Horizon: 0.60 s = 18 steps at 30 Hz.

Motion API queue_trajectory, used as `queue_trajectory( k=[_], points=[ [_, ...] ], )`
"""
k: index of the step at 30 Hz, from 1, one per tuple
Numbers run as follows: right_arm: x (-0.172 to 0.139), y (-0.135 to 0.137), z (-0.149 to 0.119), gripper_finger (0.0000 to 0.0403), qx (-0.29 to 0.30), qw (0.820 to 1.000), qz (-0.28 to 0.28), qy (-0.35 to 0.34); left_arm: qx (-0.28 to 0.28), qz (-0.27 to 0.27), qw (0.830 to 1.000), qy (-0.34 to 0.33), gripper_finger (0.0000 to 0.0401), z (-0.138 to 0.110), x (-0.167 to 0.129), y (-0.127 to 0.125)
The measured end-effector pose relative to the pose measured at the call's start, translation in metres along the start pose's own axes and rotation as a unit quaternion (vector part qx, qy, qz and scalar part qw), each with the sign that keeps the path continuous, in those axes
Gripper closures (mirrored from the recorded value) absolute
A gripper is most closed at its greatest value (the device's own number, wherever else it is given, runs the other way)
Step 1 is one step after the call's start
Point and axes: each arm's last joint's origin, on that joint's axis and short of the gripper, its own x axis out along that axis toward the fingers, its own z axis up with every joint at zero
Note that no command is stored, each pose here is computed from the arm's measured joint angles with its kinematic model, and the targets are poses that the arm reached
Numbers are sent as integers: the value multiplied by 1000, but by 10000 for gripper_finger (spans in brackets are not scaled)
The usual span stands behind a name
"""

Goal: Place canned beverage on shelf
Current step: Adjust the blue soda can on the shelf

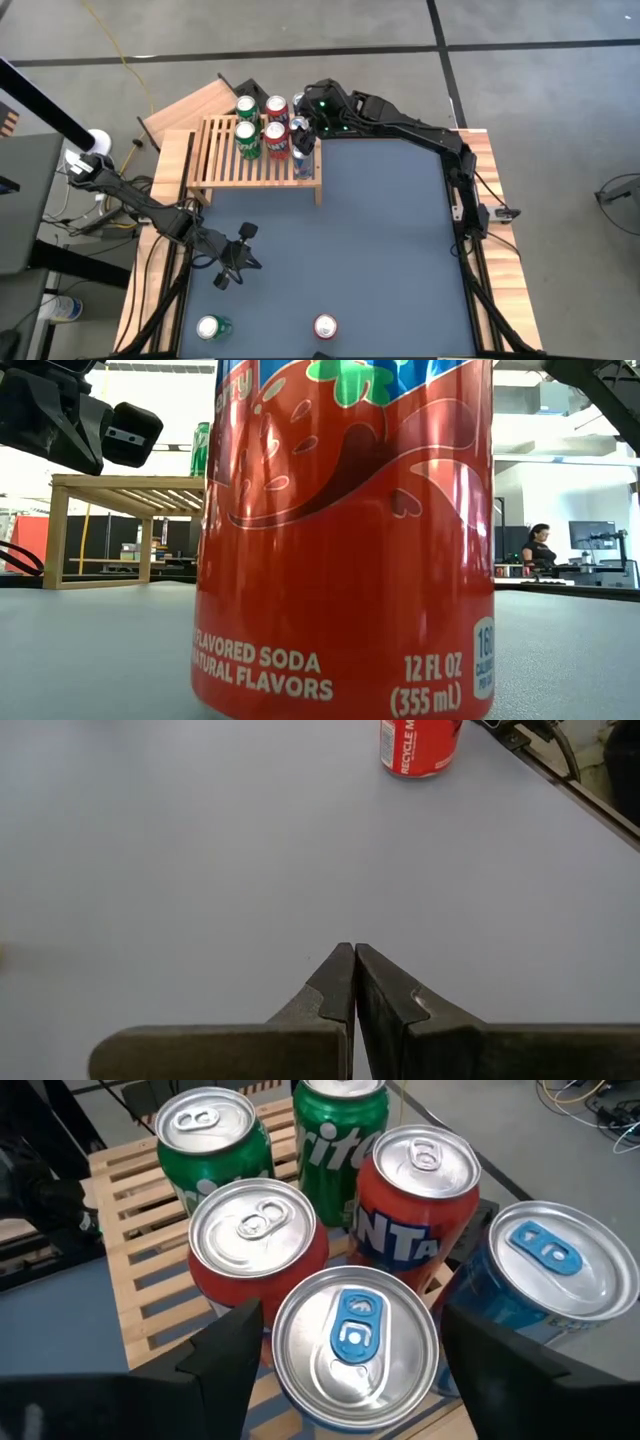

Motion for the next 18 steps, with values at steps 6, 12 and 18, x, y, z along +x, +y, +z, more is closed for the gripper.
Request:
queue_trajectory(
  k=[6, 12, 18],
  points=[
    [0, -1, -1, 128, 0, 1000, -1, 4, 1, 0, 1000, 0, 401, 0, 0, 0],
    [0, -1, -2, 156, -2, 1000, -1, 9, 1, 0, 1000, 1, 401, 0, 0, 0],
    [0, -1, -2, 188, -2, 1000, -1, 9, 0, 0, 1000, 1, 401, 0, 0, 0]
  ],
)
